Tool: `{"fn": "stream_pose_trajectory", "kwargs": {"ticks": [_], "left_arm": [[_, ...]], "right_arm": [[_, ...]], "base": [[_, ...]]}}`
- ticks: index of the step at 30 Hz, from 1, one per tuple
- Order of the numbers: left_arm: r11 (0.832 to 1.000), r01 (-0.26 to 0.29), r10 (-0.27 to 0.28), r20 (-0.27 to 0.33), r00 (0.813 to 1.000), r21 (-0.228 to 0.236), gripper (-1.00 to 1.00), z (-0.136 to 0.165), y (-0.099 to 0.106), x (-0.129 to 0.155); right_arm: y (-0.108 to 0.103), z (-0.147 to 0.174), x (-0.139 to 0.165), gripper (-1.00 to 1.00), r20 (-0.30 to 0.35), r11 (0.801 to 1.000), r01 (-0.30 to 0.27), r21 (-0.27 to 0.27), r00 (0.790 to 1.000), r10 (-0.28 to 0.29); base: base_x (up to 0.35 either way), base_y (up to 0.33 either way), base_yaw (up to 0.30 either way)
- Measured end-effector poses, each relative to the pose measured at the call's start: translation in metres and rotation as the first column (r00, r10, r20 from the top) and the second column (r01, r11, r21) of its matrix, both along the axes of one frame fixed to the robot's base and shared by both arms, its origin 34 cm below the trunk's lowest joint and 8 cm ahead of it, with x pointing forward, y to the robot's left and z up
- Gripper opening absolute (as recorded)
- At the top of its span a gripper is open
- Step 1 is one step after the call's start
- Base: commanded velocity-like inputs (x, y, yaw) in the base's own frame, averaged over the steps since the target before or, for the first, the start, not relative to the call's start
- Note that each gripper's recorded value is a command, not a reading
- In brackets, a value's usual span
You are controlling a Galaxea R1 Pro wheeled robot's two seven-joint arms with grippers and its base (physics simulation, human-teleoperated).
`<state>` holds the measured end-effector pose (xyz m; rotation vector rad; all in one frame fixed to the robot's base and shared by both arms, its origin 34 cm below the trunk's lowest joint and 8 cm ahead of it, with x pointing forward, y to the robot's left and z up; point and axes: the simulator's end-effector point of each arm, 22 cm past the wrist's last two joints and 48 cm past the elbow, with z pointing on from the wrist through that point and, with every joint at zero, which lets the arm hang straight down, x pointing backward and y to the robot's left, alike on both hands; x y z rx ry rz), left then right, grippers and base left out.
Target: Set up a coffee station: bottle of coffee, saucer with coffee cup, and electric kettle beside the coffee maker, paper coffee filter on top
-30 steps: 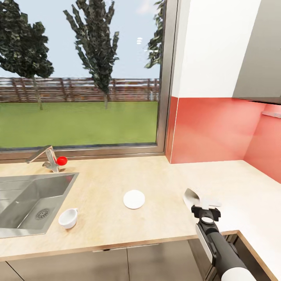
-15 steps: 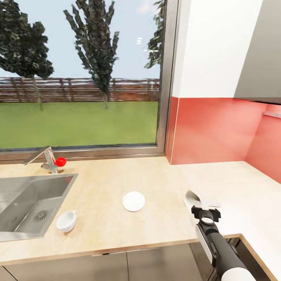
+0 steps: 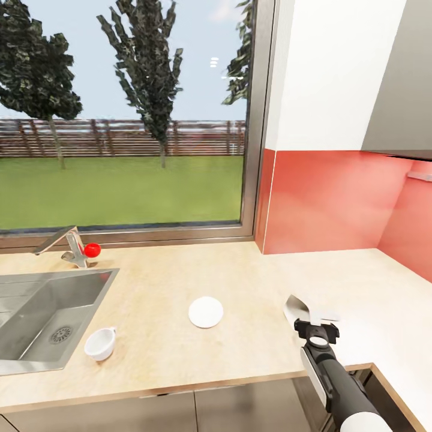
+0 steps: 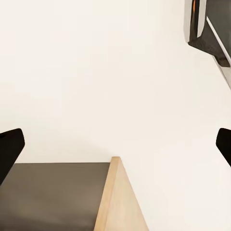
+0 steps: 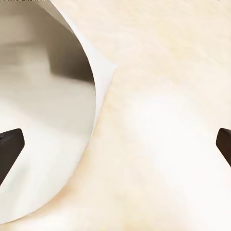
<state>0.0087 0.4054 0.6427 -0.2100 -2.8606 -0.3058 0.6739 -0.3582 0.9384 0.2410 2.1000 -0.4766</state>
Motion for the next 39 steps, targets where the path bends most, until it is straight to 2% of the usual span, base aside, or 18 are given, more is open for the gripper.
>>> {"fn": "stream_pose_trajectory", "kwargs": {"ticks": [17, 35, 36, 39], "left_arm": [[1.0, 0.0, 0.0, 0.0, 1.0, 0.0, 1.0, 0.0, 0.0, 0.0], [1.0, 0.0, 0.0, 0.0, 1.0, -0.002, 1.0, 0.0, -0.001, 0.0], [1.0, 0.0, 0.0, 0.0, 1.0, -0.002, 1.0, 0.0, -0.001, 0.0], [1.0, -0.001, 0.001, 0.0, 1.0, -0.002, 1.0, 0.0, -0.001, 0.0]], "right_arm": [[-0.002, -0.014, -0.006, 1.0, -0.013, 1.0, 0.002, 0.0, 1.0, -0.002], [-0.003, -0.02, -0.008, 1.0, -0.023, 1.0, 0.003, -0.003, 1.0, -0.003], [-0.003, -0.02, -0.009, -1.0, -0.025, 1.0, 0.001, -0.008, 1.0, -0.002], [-0.003, -0.029, -0.013, -1.0, -0.045, 1.0, 0.001, -0.006, 0.999, -0.001]], "base": [[0.125, 0.0, 0.0], [0.011, 0.0, 0.0], [0.0, 0.0, 0.0], [0.0, 0.0, 0.0]]}}
